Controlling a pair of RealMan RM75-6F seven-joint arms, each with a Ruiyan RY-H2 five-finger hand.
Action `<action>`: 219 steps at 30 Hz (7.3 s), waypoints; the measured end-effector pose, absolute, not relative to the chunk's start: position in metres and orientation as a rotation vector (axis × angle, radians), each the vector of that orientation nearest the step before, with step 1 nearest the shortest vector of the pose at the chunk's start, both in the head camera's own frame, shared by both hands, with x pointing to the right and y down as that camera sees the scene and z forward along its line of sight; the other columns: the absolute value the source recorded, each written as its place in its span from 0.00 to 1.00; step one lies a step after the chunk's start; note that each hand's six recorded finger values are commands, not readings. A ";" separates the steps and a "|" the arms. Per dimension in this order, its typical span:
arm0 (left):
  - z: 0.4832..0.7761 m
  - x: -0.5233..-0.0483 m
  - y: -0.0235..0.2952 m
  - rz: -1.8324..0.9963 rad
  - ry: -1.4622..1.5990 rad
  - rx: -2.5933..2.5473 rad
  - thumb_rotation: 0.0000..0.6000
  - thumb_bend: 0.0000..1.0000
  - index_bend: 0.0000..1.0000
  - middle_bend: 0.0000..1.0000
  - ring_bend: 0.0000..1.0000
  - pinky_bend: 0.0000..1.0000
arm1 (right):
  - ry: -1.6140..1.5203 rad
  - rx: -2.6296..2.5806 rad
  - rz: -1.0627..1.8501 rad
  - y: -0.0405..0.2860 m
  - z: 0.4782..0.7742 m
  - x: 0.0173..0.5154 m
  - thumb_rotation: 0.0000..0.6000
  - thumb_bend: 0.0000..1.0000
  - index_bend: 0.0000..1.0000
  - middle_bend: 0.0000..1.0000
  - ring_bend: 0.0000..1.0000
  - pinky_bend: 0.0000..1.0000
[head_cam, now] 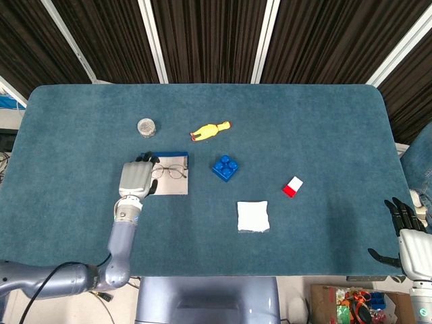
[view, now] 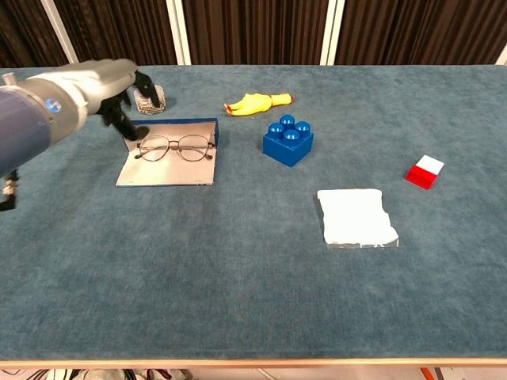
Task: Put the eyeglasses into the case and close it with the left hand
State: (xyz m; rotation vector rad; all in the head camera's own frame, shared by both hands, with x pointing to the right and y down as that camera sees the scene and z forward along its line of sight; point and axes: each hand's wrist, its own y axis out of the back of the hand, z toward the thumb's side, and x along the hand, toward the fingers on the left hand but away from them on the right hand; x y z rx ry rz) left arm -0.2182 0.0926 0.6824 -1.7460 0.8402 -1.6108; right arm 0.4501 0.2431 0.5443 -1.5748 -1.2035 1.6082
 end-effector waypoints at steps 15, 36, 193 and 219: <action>0.708 -0.229 0.126 -1.672 0.742 -1.902 1.00 0.42 0.00 0.65 0.70 0.79 | -1.212 -1.578 1.617 0.243 0.545 0.451 1.00 0.04 0.00 0.00 0.02 0.19; 0.740 -0.212 0.130 -1.732 0.701 -1.953 1.00 0.42 0.00 0.64 0.70 0.79 | -1.211 -1.572 1.619 0.243 0.545 0.452 1.00 0.04 0.00 0.00 0.02 0.19; 0.745 -0.210 0.124 -1.529 0.648 -1.624 1.00 0.10 0.12 0.10 0.02 0.11 | -1.260 -1.584 1.665 0.243 0.547 0.455 1.00 0.05 0.00 0.00 0.02 0.19; 0.749 -0.204 0.114 -1.527 0.664 -1.587 1.00 0.34 0.29 0.10 0.02 0.11 | -1.264 -1.588 1.666 0.244 0.547 0.455 1.00 0.05 0.00 0.00 0.02 0.19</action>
